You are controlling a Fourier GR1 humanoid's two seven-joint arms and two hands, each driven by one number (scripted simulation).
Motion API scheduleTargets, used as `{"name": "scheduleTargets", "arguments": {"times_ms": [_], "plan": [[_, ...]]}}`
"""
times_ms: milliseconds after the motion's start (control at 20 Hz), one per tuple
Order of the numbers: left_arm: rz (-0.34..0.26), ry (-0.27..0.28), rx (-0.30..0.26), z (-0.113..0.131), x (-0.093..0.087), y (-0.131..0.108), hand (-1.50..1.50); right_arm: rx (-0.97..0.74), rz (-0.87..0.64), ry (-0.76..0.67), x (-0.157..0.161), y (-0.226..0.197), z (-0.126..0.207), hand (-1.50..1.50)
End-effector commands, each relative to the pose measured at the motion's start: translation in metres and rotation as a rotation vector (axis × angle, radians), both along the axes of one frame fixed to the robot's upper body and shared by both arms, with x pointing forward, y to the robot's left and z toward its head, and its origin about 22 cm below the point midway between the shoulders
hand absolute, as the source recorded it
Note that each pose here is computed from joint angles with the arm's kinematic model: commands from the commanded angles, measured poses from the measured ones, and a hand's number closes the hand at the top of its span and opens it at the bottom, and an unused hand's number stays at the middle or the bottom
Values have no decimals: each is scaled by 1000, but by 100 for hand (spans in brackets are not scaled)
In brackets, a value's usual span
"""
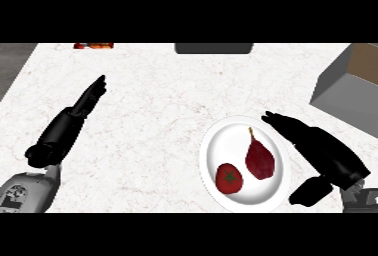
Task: Pick the pear from the plate and place it in the cardboard box
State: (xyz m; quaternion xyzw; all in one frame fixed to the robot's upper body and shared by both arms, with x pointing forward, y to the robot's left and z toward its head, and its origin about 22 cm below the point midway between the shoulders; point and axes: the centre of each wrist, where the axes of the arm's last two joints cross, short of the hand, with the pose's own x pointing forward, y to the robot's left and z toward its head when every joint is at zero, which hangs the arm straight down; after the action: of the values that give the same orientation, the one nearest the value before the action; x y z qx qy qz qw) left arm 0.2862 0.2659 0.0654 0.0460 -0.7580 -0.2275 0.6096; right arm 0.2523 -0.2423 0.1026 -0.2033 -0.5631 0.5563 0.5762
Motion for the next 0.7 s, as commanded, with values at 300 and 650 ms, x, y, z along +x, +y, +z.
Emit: {"name": "scheduleTargets", "arguments": {"times_ms": [300,650], "plan": [[6,-11,7,-8,10,7,0,12,24,20,2,13,-24,-150],[-8,18,0,-4,1,0,0,-10,10,48,19,12,-38,-150]]}}
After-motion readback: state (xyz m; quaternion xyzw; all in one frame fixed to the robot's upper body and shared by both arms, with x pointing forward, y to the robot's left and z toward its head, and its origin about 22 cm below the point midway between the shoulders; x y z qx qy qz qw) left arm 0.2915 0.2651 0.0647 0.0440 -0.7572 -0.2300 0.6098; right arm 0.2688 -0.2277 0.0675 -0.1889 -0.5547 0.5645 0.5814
